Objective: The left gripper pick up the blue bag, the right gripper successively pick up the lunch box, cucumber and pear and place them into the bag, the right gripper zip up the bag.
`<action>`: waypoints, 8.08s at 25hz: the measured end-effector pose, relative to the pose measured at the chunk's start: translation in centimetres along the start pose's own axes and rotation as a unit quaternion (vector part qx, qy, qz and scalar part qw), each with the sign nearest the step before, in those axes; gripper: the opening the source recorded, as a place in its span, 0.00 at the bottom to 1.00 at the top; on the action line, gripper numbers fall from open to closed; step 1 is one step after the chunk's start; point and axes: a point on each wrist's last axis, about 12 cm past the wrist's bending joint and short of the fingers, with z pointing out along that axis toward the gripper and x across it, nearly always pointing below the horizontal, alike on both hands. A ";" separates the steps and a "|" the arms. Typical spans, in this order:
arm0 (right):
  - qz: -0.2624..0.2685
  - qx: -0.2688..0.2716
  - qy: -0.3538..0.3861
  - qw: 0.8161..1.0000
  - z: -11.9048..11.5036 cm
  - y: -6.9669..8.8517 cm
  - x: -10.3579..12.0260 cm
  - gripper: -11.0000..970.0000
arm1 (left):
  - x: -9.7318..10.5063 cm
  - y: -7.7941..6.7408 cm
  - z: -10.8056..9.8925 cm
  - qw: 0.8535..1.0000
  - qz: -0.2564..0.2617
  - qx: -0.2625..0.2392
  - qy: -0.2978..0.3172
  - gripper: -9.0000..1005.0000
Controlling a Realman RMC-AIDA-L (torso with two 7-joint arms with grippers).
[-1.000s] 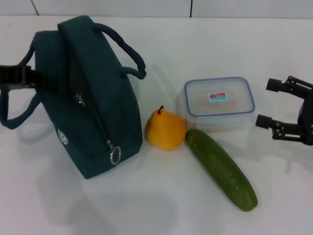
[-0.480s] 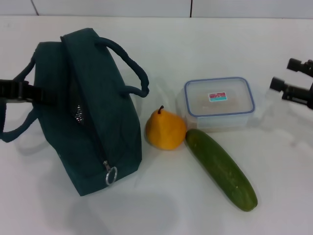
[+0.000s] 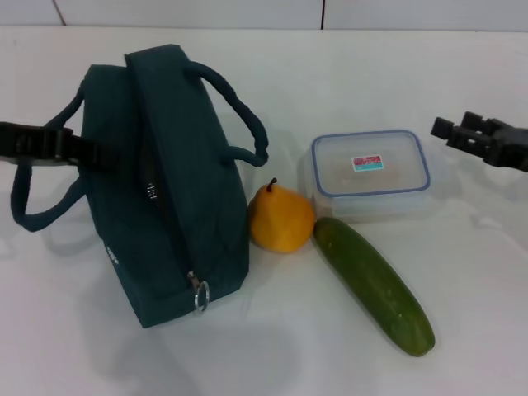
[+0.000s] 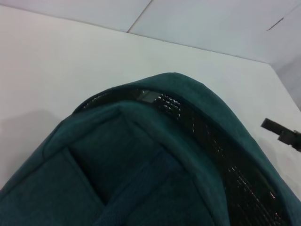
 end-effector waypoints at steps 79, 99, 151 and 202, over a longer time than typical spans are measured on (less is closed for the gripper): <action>0.209 -0.056 0.014 0.976 1.2 2.5 3.1 0.41 | -0.8 -0.9 1.7 1.000 0.008 0.023 0.007 0.05; 0.220 -0.057 0.001 0.974 1.7 2.6 2.7 0.28 | -0.8 -0.8 1.8 1.000 0.017 0.025 0.009 0.05; 0.358 -0.057 -0.169 0.917 -4.2 1.6 3.3 0.11 | -0.7 -0.9 2.2 0.999 0.015 0.046 0.004 0.05; 0.382 -0.321 -0.205 0.842 7.0 8.3 -8.5 0.11 | -3.3 -3.6 3.4 0.993 0.089 0.079 0.008 0.05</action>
